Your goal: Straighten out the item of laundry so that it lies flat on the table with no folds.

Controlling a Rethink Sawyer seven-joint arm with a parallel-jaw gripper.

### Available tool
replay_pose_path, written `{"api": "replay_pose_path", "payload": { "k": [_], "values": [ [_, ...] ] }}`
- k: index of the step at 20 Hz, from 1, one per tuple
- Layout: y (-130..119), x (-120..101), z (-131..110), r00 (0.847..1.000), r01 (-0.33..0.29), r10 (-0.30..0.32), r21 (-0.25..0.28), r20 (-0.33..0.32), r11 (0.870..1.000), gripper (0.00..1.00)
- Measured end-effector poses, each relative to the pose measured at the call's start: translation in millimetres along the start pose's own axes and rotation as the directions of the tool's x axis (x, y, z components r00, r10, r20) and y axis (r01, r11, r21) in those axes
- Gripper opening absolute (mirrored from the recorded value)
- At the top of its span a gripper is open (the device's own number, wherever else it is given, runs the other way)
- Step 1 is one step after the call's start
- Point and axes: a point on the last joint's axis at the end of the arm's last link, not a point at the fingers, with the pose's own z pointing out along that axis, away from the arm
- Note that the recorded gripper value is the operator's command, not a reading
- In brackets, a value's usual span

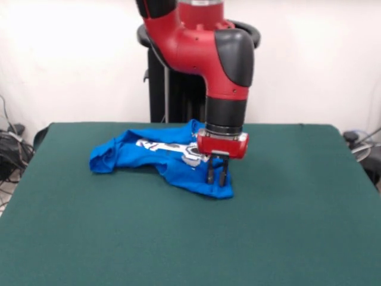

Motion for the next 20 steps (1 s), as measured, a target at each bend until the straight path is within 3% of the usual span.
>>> {"api": "replay_pose_path", "payload": {
  "k": [7, 13, 17, 20],
  "values": [
    [29.7, 7.9, -18.3, 0.998, -0.019, 0.019, 0.000, -0.061, 1.000, 0.00],
    [68.1, 33.0, -55.4, 0.988, 0.014, -0.023, -0.061, -0.151, 0.998, 0.00],
    [95.1, 53.6, -69.8, 0.980, -0.022, -0.001, -0.113, -0.199, 0.993, 0.00],
    [129.3, 82.3, -75.1, 0.967, -0.101, 0.065, -0.140, -0.245, 0.985, 0.00]
  ]
}}
